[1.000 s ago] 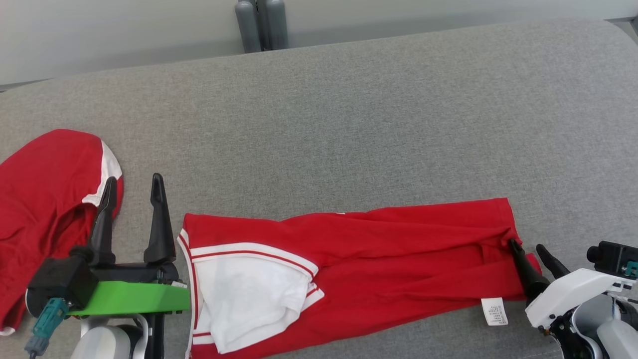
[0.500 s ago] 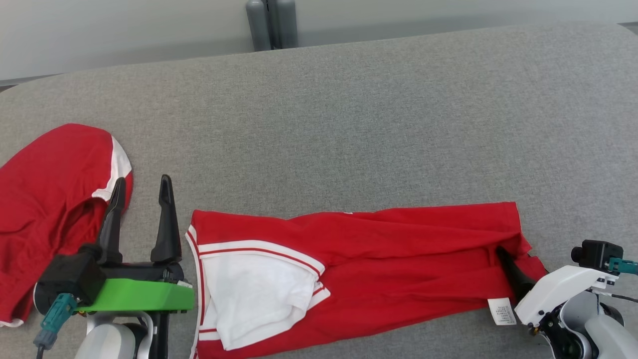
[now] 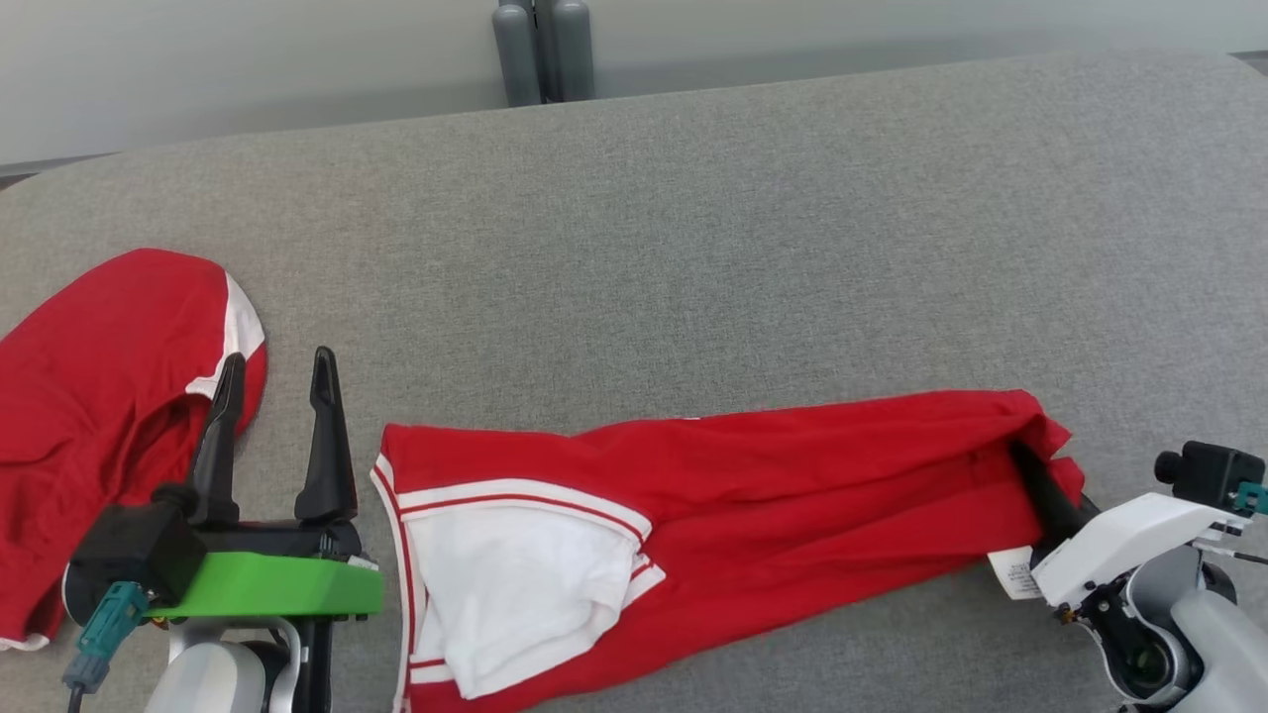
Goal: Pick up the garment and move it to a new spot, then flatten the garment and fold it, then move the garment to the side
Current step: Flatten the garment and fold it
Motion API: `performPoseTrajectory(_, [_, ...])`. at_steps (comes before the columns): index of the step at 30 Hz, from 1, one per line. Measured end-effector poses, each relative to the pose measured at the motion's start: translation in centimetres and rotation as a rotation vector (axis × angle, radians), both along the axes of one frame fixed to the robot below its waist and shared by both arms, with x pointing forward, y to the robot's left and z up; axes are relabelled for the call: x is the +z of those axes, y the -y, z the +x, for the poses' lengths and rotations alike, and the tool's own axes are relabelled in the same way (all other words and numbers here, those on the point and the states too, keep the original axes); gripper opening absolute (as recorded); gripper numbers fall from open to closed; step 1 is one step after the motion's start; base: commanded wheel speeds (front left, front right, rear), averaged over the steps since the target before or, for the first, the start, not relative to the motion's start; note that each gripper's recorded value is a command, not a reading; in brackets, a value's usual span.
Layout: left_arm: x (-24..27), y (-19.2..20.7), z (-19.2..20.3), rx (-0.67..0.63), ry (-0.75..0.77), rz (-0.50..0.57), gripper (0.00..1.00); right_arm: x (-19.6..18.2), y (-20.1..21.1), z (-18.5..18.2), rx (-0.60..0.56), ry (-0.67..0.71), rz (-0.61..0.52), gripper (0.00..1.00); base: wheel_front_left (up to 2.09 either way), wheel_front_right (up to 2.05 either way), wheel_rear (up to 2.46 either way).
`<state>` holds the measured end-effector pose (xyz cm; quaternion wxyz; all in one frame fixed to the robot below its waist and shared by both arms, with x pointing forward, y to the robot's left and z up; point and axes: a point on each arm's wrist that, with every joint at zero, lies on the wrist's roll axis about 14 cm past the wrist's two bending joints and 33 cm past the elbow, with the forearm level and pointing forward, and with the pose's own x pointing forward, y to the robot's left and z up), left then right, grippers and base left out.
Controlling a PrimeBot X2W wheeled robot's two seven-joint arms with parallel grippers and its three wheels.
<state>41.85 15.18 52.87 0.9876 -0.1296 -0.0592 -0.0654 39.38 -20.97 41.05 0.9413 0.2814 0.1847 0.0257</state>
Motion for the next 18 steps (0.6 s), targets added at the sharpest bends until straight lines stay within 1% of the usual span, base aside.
performPoseTrajectory(8, [0.1,0.4,0.1,-0.011,0.004,-0.001,1.00,1.9,5.3,0.6,-0.091,0.049,-0.078,0.00,0.00,0.00,0.00])
performPoseTrajectory(12, [0.3,0.5,0.0,-0.014,0.008,0.000,1.00,3.9,7.2,1.3,-0.126,0.110,-0.107,0.00,0.00,0.00,0.00])
performPoseTrajectory(15, [0.4,0.2,-0.2,-0.007,0.010,-0.001,1.00,6.5,7.5,2.1,-0.107,0.188,-0.140,0.00,0.00,0.00,0.00])
performPoseTrajectory(18, [0.5,-0.1,-0.5,0.002,0.010,0.001,1.00,9.2,6.6,2.7,-0.060,0.270,-0.173,0.00,0.00,0.00,0.00])
